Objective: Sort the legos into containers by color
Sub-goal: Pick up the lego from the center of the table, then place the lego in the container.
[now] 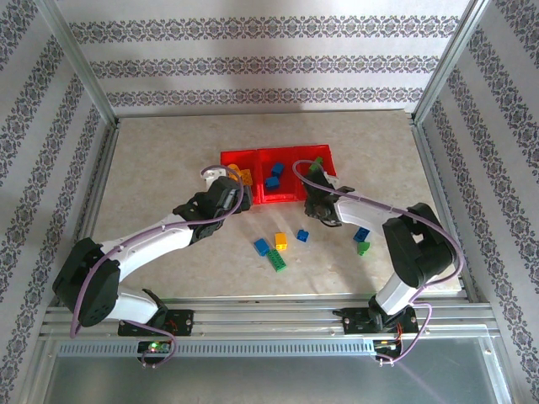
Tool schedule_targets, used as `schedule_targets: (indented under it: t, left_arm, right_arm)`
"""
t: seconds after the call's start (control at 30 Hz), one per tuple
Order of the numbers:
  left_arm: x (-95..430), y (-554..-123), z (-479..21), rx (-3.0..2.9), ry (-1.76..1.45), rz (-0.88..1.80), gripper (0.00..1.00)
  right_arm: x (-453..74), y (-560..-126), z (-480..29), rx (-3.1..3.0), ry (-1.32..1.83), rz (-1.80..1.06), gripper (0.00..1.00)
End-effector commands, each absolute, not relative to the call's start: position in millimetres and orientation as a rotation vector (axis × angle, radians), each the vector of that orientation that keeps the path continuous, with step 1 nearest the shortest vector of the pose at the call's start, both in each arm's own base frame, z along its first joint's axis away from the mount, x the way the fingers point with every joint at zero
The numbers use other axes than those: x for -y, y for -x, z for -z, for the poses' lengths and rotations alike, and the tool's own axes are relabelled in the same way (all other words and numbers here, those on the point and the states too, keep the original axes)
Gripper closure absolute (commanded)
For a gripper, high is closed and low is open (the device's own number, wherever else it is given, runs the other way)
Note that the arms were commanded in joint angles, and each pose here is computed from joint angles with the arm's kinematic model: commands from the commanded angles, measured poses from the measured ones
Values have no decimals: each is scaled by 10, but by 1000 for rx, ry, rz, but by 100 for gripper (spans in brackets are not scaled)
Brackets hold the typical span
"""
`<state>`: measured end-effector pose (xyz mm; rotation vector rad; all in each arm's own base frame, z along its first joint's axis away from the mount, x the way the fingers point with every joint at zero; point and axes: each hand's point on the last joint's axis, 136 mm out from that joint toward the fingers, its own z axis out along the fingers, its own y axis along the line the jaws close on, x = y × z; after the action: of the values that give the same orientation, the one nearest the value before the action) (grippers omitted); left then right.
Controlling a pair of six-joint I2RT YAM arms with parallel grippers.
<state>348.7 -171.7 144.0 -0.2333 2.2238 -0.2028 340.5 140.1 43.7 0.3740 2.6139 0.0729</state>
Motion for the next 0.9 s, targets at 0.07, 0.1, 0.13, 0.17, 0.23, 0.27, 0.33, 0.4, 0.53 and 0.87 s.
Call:
schedule_targets:
  t: [0.07,0.1,0.13,0.17,0.23,0.27,0.33,0.4,0.53,0.87]
  left_arm:
    - [1627,-3496,-1517,-2195,268,207,0]
    - [1620,-3494,-1523,-2193,269,206,0]
    - [1614,-3489,-1529,-2191,270,206,0]
    - [1607,-3487,-1537,-2188,272,204,0]
    - [1587,-3482,-1550,-2182,275,201,0]
    - [1577,-3481,-1559,-2180,278,199,0]
    - [1558,-3474,-1565,-2177,280,194,0]
    - [1543,-3465,-1571,-2174,281,191,0]
    - [1514,-3435,-1571,-2173,289,190,0]
    - [1437,-3366,-1570,-2165,301,190,0]
  right_arm:
    - [-1346,-3342,-621,-2586,-327,-25,70]
    - [-1372,-3336,-669,-2580,-315,-33,71]
    - [-1403,-3337,-726,-2571,-303,-43,71]
    - [-1436,-3340,-778,-2564,-287,-53,71]
    - [-1545,-3358,-913,-2544,-245,-84,71]
    - [-1612,-3378,-982,-2534,-221,-104,70]
    - [-1744,-3425,-1108,-2517,-174,-136,70]
    - [-1872,-3477,-1192,-2509,-125,-148,70]
    - [-2100,-3631,-1276,-2499,-50,-171,69]
    - [-2450,-4089,-1188,-2537,122,-95,69]
